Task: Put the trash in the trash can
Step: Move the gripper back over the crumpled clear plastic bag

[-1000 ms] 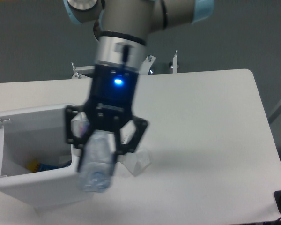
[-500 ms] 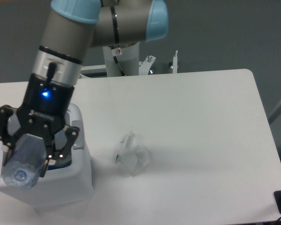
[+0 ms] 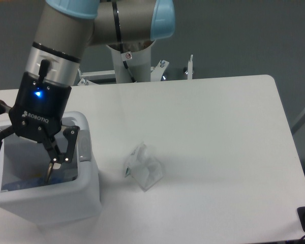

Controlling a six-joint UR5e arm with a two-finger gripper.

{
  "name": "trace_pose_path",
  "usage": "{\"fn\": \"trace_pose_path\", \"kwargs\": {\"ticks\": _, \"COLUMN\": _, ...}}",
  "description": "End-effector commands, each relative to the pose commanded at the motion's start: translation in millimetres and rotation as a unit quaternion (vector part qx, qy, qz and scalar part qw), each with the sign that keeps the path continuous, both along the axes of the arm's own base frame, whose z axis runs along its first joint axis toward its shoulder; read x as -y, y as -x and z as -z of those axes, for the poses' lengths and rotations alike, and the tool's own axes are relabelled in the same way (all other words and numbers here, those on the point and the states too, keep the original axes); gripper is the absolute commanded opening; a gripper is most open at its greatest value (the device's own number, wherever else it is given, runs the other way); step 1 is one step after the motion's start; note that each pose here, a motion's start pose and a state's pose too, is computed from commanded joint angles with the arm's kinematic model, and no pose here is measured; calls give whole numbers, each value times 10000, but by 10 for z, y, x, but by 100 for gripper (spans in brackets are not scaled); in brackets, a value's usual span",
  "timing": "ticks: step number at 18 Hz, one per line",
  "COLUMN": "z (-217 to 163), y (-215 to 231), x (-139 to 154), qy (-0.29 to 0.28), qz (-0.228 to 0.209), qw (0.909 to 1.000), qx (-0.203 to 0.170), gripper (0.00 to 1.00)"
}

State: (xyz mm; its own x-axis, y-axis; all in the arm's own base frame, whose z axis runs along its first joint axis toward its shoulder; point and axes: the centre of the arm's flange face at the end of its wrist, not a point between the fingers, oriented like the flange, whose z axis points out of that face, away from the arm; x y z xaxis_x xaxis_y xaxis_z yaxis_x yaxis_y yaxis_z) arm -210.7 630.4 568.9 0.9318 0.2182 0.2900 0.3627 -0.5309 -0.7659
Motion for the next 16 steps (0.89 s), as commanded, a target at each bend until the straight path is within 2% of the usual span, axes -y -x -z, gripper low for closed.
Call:
{"fn": "trace_pose_path", "kwargs": {"ticks": 1, "z": -43, "y": 205, "x": 139, "qy": 50, "qz": -371, "qw": 9993, "qx": -17, "gripper": 100}}
{"fn": "trace_pose_path", "kwargs": {"ticks": 2, "z": 90, "y": 495, "x": 296, "qy": 198, "qz": -794, "qw": 9966, "qx": 96, "gripper": 100}}
{"fn": "trace_pose_path", "kwargs": {"ticks": 3, "z": 218, "y": 659, "x": 388, "qy": 310, "qz": -1023, "qw": 9941, "qx": 208, "gripper": 100}}
{"fn": "trace_pose_path", "kwargs": {"ticks": 5, "z": 876, "y": 1239, "x": 825, "qy": 851, "qz": -1622, "qw": 9814, "qx": 572, "gripper": 100}}
{"fn": "trace_pose_path", "kwargs": {"ticks": 7, "z": 1301, "y": 1612, "x": 1184, "qy": 1168, "qz": -1823, "qw": 9740, "qx": 664, "gripper": 100}}
{"fn": "trace_pose_path", "kwargs": {"ticks": 8, "z": 1440, "y": 1714, "x": 1299, "qy": 1293, "qz": -1848, "qw": 9720, "qx": 661, "gripper": 100}}
{"fn": "trace_pose_path", "kwargs": {"ticks": 9, "z": 1758, "y": 1698, "x": 1346, "qy": 1589, "qz": -1703, "qw": 9700, "qx": 690, "gripper": 100}}
{"fn": "trace_pose_path", "kwargs": {"ticks": 11, "z": 2076, "y": 1687, "x": 1474, "qy": 2056, "qz": -1279, "qw": 9700, "qx": 209, "gripper": 100}}
{"fn": "trace_pose_path", "kwargs": {"ticks": 12, "z": 2216, "y": 1656, "x": 1519, "qy": 2270, "qz": -1156, "qw": 9670, "qx": 95, "gripper": 100}}
{"fn": "trace_pose_path", "kwargs": {"ticks": 14, "z": 2690, "y": 1522, "x": 1584, "qy": 2688, "qz": -976, "qw": 9579, "qx": 260, "gripper": 100}}
{"fn": "trace_pose_path", "kwargs": {"ticks": 16, "z": 2896, "y": 1431, "x": 1500, "qy": 2905, "qz": -879, "qw": 9524, "qx": 279, "gripper": 100}}
